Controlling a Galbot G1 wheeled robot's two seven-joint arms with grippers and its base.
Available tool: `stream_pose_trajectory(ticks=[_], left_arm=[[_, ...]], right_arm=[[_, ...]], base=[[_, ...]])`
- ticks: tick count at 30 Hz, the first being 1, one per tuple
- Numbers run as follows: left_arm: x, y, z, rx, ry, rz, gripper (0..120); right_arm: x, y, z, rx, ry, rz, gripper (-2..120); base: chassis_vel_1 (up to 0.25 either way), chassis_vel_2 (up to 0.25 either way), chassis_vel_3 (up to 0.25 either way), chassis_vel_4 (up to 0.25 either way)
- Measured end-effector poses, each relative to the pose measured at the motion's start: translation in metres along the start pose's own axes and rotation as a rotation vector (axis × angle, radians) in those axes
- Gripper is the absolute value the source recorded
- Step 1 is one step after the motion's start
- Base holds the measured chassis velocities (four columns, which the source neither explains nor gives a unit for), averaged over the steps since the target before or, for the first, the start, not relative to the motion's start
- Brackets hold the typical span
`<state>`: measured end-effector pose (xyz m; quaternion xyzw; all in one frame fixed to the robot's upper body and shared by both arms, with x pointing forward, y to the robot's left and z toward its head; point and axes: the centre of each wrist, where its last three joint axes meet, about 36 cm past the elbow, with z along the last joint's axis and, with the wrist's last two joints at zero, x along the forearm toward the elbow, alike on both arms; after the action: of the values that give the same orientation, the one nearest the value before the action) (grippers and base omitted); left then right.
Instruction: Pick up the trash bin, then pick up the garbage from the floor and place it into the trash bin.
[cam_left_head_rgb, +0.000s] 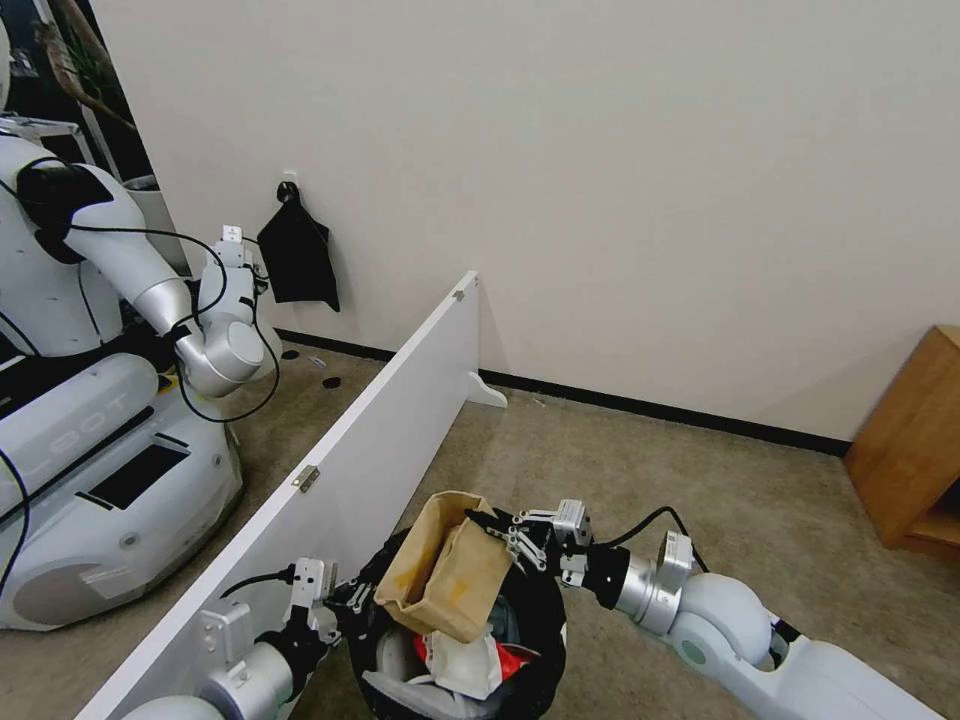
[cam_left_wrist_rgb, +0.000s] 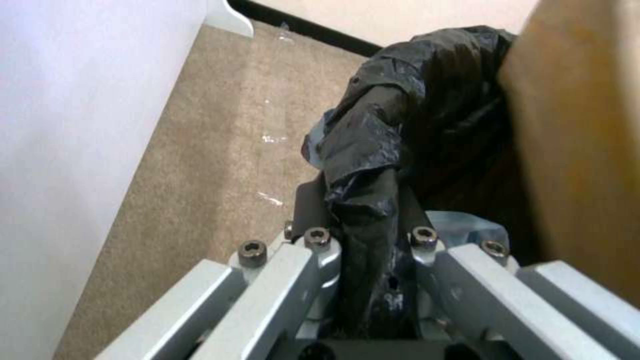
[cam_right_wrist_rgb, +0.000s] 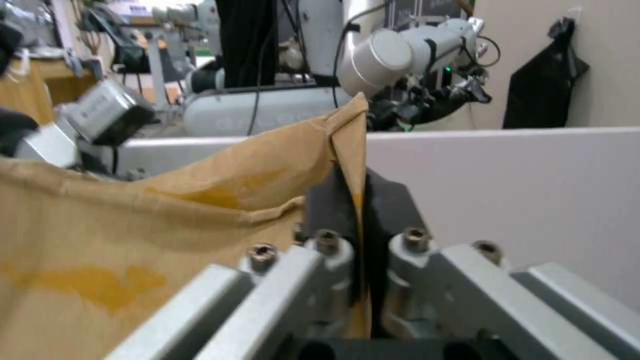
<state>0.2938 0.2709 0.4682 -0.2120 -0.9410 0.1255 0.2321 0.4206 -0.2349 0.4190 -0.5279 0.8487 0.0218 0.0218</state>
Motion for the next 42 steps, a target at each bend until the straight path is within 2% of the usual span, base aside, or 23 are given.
stream_pose_trajectory(ticks=[1,2,4,6,8,9,10,11,13,14,16,17,19,20,22,25,38,42], left_arm=[[0.000,0.000,0.000,0.000,0.000,0.000,4],[0.000,0.000,0.000,0.000,0.000,0.000,4],[0.001,0.000,0.000,0.000,0.001,-0.001,4],[0.001,0.000,0.000,0.000,0.000,-0.001,4],[0.002,-0.001,0.000,0.000,0.000,0.000,4],[0.002,-0.001,0.000,0.000,0.000,0.000,4],[0.002,-0.001,0.000,0.001,0.001,0.001,4],[0.002,-0.001,0.000,0.001,0.001,0.001,4],[0.002,-0.002,0.001,0.003,0.001,0.000,4],[0.002,-0.002,0.001,0.003,0.001,0.000,4],[0.003,-0.003,0.001,0.004,0.001,0.001,4],[0.003,-0.003,0.001,0.004,0.001,0.001,4],[0.003,-0.003,0.001,0.004,0.003,0.000,4],[0.003,-0.003,0.001,0.004,0.003,0.000,4],[0.003,-0.002,0.001,0.003,0.003,-0.002,4],[0.004,-0.003,0.001,0.003,0.002,-0.002,4],[0.003,-0.002,0.001,0.014,-0.003,-0.004,4],[0.004,-0.002,0.003,0.024,-0.004,-0.013,4]], right_arm=[[0.001,-0.001,0.001,0.006,0.006,0.004,14],[0.001,-0.001,0.001,0.006,0.006,0.004,14],[0.006,-0.001,0.003,0.009,0.020,0.013,26],[0.007,-0.001,0.003,0.010,0.022,0.015,30],[0.009,0.000,0.003,0.010,0.026,0.020,42],[0.009,0.000,0.003,0.010,0.026,0.020,42],[0.011,0.000,0.003,0.012,0.029,0.023,48],[0.011,0.000,0.003,0.012,0.029,0.023,48],[0.012,0.001,0.002,0.013,0.030,0.025,59],[0.012,0.001,0.002,0.013,0.030,0.025,59],[0.013,0.002,0.001,0.010,0.029,0.024,70],[0.013,0.002,0.001,0.010,0.029,0.024,70],[0.014,0.003,0.001,0.005,0.026,0.024,82],[0.014,0.003,0.001,0.005,0.026,0.024,82],[0.015,0.004,0.001,0.001,0.025,0.023,92],[0.014,0.004,0.000,-0.003,0.021,0.022,99],[0.015,0.009,-0.002,-0.015,0.004,0.013,100],[0.018,0.009,-0.010,-0.023,-0.051,0.026,100]], base=[[0.000,0.000,0.000,0.000],[0.000,0.000,0.000,0.000],[0.000,0.000,0.000,0.000],[0.000,0.000,0.000,0.000],[0.000,0.000,0.000,0.000],[0.000,0.000,0.000,0.000],[0.000,0.000,0.000,0.000],[0.000,0.000,0.000,0.000],[0.000,0.000,0.000,0.000],[0.000,0.000,0.000,0.000],[0.000,0.000,0.000,0.000],[0.000,0.000,0.000,0.000],[0.000,0.000,0.000,0.000],[0.000,0.000,0.000,0.000],[0.000,0.000,0.000,0.000],[0.000,0.000,0.000,0.000],[0.000,0.000,0.000,0.000],[0.000,0.000,0.000,0.000]])
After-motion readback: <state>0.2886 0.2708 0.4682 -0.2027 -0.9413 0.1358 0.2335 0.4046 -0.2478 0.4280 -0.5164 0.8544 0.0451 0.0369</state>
